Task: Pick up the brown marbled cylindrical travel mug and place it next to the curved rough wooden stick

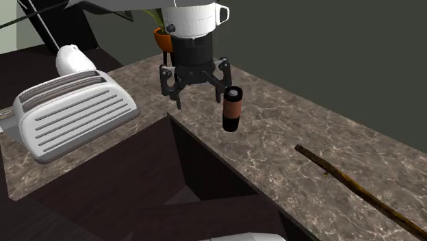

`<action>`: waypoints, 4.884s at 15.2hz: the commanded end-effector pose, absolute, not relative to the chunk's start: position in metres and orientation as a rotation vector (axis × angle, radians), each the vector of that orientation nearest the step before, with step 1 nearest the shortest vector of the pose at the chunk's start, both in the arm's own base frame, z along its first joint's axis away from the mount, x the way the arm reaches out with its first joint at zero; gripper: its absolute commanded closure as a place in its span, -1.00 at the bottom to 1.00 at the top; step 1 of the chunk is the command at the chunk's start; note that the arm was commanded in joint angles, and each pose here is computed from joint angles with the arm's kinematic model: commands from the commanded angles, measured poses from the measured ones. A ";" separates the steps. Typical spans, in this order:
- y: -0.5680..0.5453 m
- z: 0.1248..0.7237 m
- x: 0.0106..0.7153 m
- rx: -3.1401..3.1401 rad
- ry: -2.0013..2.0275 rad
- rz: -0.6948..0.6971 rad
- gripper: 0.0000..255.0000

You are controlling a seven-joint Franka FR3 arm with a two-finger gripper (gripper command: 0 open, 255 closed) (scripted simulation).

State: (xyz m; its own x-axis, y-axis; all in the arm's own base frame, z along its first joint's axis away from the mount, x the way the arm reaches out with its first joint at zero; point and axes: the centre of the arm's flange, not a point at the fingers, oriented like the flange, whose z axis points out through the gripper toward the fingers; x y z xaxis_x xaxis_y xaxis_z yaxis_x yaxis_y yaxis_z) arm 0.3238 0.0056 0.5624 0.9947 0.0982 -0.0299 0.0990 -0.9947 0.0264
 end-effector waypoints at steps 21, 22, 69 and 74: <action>-0.138 0.442 0.505 3.088 0.522 0.018 -1.00; -0.144 0.436 0.515 3.086 0.541 0.021 -1.00; -0.146 0.505 0.519 3.085 0.546 0.022 1.00; -0.146 0.531 0.519 3.085 0.546 0.022 1.00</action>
State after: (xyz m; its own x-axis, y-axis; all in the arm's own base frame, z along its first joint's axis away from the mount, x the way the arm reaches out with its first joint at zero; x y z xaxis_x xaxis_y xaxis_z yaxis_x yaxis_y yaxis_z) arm 0.5185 -0.1468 0.5257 0.9392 0.3432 0.0116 0.3431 -0.9392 0.0100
